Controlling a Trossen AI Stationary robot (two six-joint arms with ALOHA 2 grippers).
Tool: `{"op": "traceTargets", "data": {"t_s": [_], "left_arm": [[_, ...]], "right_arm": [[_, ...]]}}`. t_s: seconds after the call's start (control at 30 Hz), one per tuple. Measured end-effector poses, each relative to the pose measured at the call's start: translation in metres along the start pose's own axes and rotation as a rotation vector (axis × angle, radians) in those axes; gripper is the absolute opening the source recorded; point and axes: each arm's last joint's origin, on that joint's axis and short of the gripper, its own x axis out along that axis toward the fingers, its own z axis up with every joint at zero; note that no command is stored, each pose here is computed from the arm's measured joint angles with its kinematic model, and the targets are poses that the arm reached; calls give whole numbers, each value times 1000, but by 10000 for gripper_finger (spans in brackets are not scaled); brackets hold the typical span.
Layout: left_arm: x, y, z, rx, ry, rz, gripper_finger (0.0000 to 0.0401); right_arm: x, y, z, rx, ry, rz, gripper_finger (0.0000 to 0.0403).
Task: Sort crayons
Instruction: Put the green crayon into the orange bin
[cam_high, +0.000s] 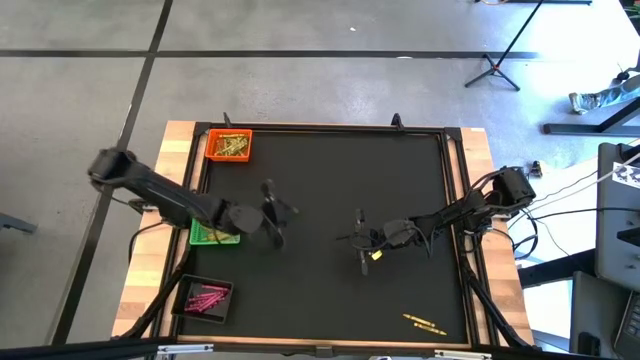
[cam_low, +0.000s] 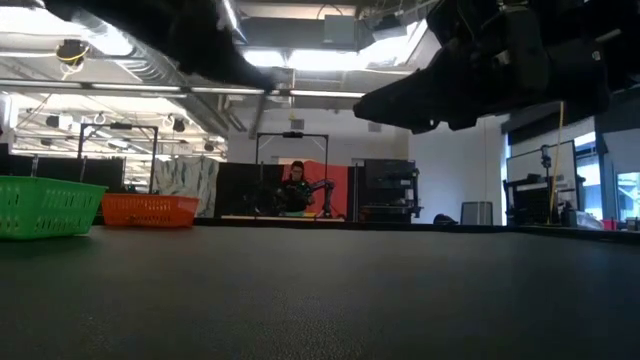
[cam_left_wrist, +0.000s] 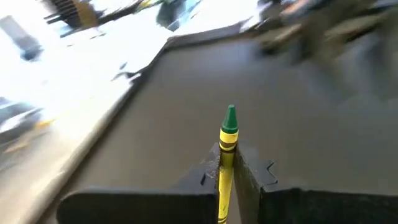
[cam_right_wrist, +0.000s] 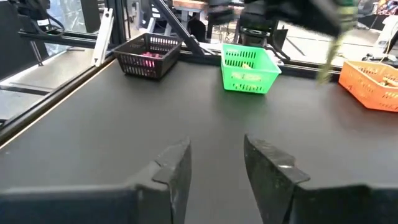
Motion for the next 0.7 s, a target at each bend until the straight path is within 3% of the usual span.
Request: {"op": "traceTargets", "data": {"t_s": [0.13, 0.23, 0.47, 0.7], "left_arm": [[-18, 32, -3, 43, 114, 212, 9], [-27, 52, -7, 24, 176, 285, 9], [-45, 69, -20, -53, 337, 167, 9], [-72, 81, 0, -156, 536, 104, 9]], "right_arm": [[0, 0, -1, -1, 8, 0, 144], [0, 0, -1, 0, 8, 0, 143], [0, 0, -4, -5, 39, 2, 143], [0, 0, -5, -4, 49, 3, 143]]}}
